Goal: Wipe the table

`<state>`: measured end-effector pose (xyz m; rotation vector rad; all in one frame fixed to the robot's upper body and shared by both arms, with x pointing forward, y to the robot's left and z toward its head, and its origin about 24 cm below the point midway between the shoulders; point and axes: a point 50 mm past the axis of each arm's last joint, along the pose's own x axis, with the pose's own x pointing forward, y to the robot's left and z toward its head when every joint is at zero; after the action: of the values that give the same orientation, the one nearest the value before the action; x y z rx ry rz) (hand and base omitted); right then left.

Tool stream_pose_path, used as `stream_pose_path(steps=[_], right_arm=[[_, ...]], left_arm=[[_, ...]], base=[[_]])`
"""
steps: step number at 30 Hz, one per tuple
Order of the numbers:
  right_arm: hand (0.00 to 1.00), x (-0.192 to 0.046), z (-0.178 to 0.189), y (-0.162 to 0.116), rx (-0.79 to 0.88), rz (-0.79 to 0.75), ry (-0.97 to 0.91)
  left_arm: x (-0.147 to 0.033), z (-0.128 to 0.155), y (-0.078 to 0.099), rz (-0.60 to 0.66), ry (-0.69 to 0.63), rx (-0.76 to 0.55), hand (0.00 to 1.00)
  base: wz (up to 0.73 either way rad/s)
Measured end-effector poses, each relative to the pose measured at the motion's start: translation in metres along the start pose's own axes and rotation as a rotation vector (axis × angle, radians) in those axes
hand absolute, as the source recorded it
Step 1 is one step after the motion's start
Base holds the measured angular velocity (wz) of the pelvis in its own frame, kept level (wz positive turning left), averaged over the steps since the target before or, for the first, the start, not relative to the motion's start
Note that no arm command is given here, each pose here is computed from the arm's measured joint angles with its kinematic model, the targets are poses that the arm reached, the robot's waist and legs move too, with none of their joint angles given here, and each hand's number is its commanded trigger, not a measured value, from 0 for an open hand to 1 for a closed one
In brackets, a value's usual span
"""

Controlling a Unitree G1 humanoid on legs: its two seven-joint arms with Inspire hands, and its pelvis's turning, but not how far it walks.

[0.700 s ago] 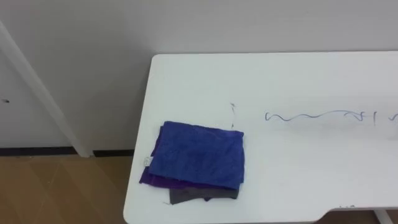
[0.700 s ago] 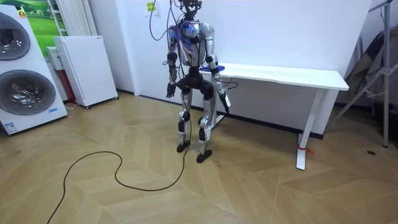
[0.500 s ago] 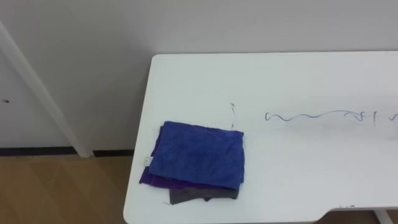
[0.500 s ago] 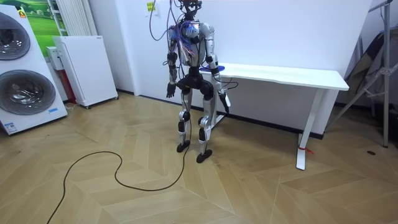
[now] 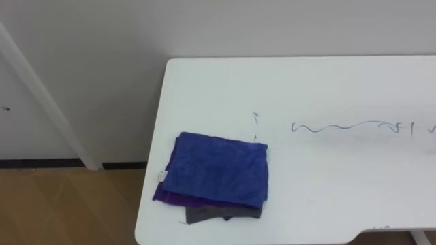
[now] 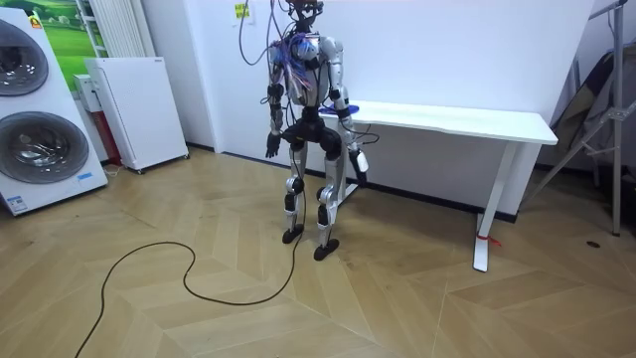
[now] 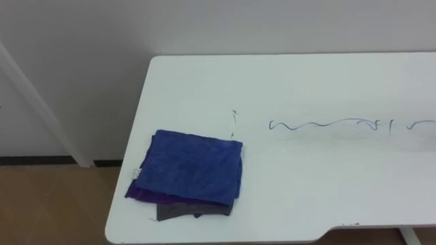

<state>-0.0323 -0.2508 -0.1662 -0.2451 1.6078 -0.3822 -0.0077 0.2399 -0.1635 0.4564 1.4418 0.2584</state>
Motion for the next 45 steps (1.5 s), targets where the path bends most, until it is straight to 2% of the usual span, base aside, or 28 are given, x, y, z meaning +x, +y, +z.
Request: stream_pose_path(steps=[5,7,10,13,16,20,23,29,32,34,37,40,45], right_arm=[[0.00,0.001,-0.008,-0.010,0.375,-0.051,0.082],[0.00,0.001,-0.015,-0.016,0.613,-0.090,0.133],[0.00,0.001,-0.018,-0.026,0.862,-0.151,0.173],[0.00,0.001,-0.015,-0.037,1.010,-0.223,0.182],[0.00,-0.001,0.000,-0.048,1.057,-0.298,0.141],[0.00,-0.004,0.031,-0.066,1.028,-0.386,0.046],[0.00,-0.015,0.065,-0.084,0.972,-0.481,-0.119],[0.00,-0.058,0.130,-0.112,0.772,-0.717,-0.523],[0.00,-0.096,0.161,-0.124,0.625,-0.902,-0.798],[0.00,-0.125,0.182,-0.122,0.486,-1.010,-1.007],[0.00,-0.153,0.200,-0.106,0.330,-1.050,-1.215],[0.00,-0.178,0.215,-0.086,0.226,-1.017,-1.387],[0.00,-0.205,0.232,-0.058,0.063,-0.938,-1.577]], left_arm=[[-0.001,-0.012,0.004,0.001,0.048,-0.042,0.00],[0.000,-0.015,0.008,0.014,0.065,-0.076,0.00],[0.001,-0.018,0.016,0.041,0.071,-0.110,0.00],[0.002,-0.020,0.024,0.061,0.071,-0.115,0.00],[0.002,-0.017,0.029,0.075,0.055,-0.116,0.00],[0.002,-0.019,0.029,0.077,0.054,-0.116,0.00],[0.003,-0.016,0.030,0.079,0.041,-0.112,0.00],[0.003,-0.004,0.032,0.085,-0.029,-0.091,0.00],[0.003,-0.005,0.033,0.087,-0.036,-0.074,0.00],[0.003,-0.003,0.032,0.080,-0.047,-0.038,0.00],[0.003,0.006,0.029,0.064,-0.076,-0.018,0.00],[0.003,0.012,0.026,0.054,-0.099,0.000,0.00],[0.003,0.015,0.024,0.041,-0.118,0.019,0.00]], base=[[0.00],[-0.05],[-0.08],[0.00],[0.00],[-0.09],[-0.10],[-0.03],[0.02],[0.15],[0.03],[0.06],[0.09]])
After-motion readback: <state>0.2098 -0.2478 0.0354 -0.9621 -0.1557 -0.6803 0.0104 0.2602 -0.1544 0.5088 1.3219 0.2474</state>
